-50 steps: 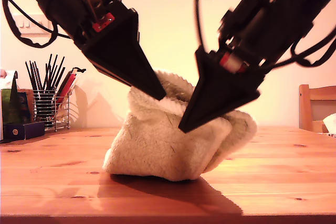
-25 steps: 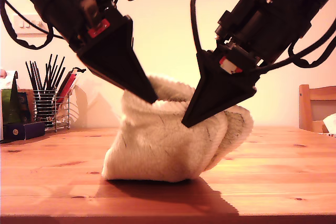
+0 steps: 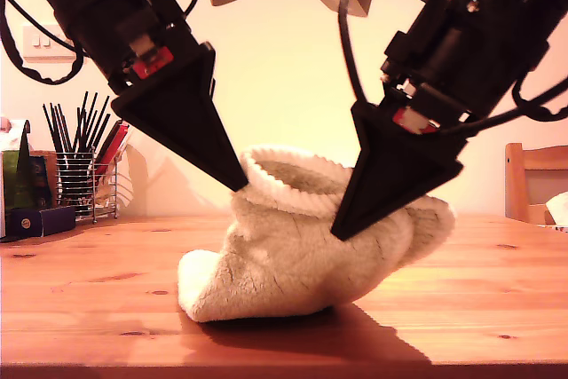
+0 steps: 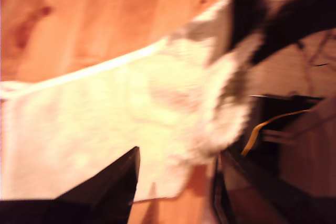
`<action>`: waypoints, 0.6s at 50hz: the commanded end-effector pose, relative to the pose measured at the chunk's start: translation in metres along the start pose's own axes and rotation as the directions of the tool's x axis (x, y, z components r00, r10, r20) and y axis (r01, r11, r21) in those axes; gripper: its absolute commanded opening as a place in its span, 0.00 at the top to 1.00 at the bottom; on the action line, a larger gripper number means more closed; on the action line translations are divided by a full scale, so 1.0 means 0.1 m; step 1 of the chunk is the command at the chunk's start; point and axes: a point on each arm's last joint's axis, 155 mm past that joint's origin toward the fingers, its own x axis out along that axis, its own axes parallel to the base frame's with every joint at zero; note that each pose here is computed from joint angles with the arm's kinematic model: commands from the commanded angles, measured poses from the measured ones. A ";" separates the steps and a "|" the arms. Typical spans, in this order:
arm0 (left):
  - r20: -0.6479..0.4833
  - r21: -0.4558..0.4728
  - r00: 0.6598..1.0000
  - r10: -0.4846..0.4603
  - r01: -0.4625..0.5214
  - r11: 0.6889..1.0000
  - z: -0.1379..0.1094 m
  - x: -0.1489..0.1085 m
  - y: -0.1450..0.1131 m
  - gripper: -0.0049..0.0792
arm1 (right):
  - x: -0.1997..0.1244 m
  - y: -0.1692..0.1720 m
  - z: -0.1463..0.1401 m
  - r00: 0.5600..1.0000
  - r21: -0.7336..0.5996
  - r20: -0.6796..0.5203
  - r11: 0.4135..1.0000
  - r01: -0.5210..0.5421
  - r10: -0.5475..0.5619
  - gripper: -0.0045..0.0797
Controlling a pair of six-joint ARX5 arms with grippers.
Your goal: Fold the tea towel in front of you. After folding it, place it to the left side.
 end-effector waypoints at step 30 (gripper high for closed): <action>-0.079 -0.063 0.997 -0.019 0.014 0.998 -0.30 0.42 0.24 0.96 | -0.34 0.14 0.39 0.990 0.033 0.012 0.990 -0.137 0.137 0.96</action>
